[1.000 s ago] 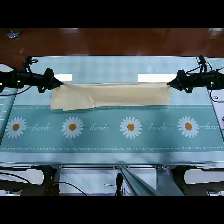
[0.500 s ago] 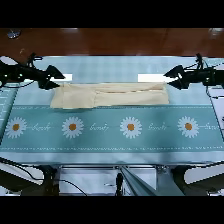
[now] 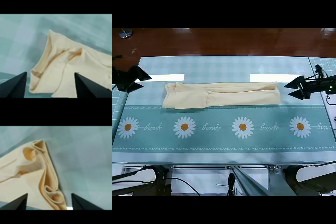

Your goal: Fold the shirts.

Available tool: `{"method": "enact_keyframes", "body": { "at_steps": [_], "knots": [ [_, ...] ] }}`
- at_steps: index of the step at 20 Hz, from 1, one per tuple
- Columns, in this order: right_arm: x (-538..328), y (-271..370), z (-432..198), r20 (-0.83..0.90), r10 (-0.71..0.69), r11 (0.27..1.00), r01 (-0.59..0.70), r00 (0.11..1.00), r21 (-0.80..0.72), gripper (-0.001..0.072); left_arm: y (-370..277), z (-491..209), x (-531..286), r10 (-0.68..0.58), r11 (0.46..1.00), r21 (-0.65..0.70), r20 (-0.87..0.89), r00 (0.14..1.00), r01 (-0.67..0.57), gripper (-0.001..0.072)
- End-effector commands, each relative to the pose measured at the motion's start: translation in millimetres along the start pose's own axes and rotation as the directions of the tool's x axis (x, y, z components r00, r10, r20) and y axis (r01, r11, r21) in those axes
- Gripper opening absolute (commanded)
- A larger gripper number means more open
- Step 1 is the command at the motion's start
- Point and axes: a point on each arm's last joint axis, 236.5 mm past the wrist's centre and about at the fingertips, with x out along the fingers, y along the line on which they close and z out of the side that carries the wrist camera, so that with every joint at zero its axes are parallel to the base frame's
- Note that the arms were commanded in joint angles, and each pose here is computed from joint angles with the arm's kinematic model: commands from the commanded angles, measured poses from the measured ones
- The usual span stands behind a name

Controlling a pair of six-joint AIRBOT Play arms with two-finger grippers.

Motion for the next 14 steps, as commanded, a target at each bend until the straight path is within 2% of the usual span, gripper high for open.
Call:
{"method": "enact_keyframes", "body": {
  "at_steps": [1, 5, 7, 9, 10, 11, 12, 13, 14],
  "knots": [
    [35.1, 14.4, -6.1, -0.034, 0.065, 0.998, -0.065, 0.997, 0.009, 0.0625, -27.5, -28.9, 5.7, -0.046, 0.998, 0.034, 0.059, 0.997, 0.044, 0.0703],
    [67.5, 21.0, -24.2, -0.108, 0.051, 0.999, -0.052, 0.993, -0.003, 0.0617, -76.9, -64.4, 29.3, -0.12, 0.987, 0.098, -0.036, 0.992, 0.123, 0.0702],
    [73.7, 29.5, -31.8, -0.134, 0.057, 0.998, -0.059, 0.989, -0.013, 0.056, -96.8, -79.7, 37.6, -0.141, 0.979, 0.135, -0.077, 0.987, 0.15, 0.0702],
    [70.3, 37.1, -39.1, -0.172, 0.071, 0.997, -0.073, 0.983, -0.007, 0.0103, -110.1, -91.9, 43.1, -0.149, 0.972, 0.165, -0.107, 0.983, 0.165, 0.0698],
    [63.3, 42.2, -42.6, -0.19, 0.077, 0.996, -0.082, 0.979, -0.021, 0.0022, -115.2, -96.9, 45.0, -0.152, 0.969, 0.177, -0.12, 0.981, 0.172, 0.0658],
    [51.4, 48.3, -43.4, -0.189, 0.076, 0.995, -0.085, 0.979, -0.044, 0.0022, -119.3, -100.5, 45.8, -0.155, 0.966, 0.186, -0.128, 0.98, 0.177, 0.0415],
    [37.4, 51.7, -42.4, -0.171, 0.056, 0.994, -0.071, 0.984, -0.078, 0.0022, -124.4, -103.6, 46.2, -0.163, 0.964, 0.191, -0.134, 0.977, 0.187, 0.0075],
    [19.9, 51.2, -44.4, -0.157, 0.005, 0.991, -0.025, 0.988, -0.13, 0.0021, -130.2, -106.6, 46.6, -0.174, 0.958, 0.203, -0.141, 0.975, 0.2, 0.0023],
    [2.3, 51.0, -48.6, -0.142, -0.049, 0.983, 0.023, 0.989, -0.181, 0.0022, -138.1, -110.9, 46.7, -0.19, 0.95, 0.223, -0.15, 0.97, 0.22, 0.0023]
  ]
}}
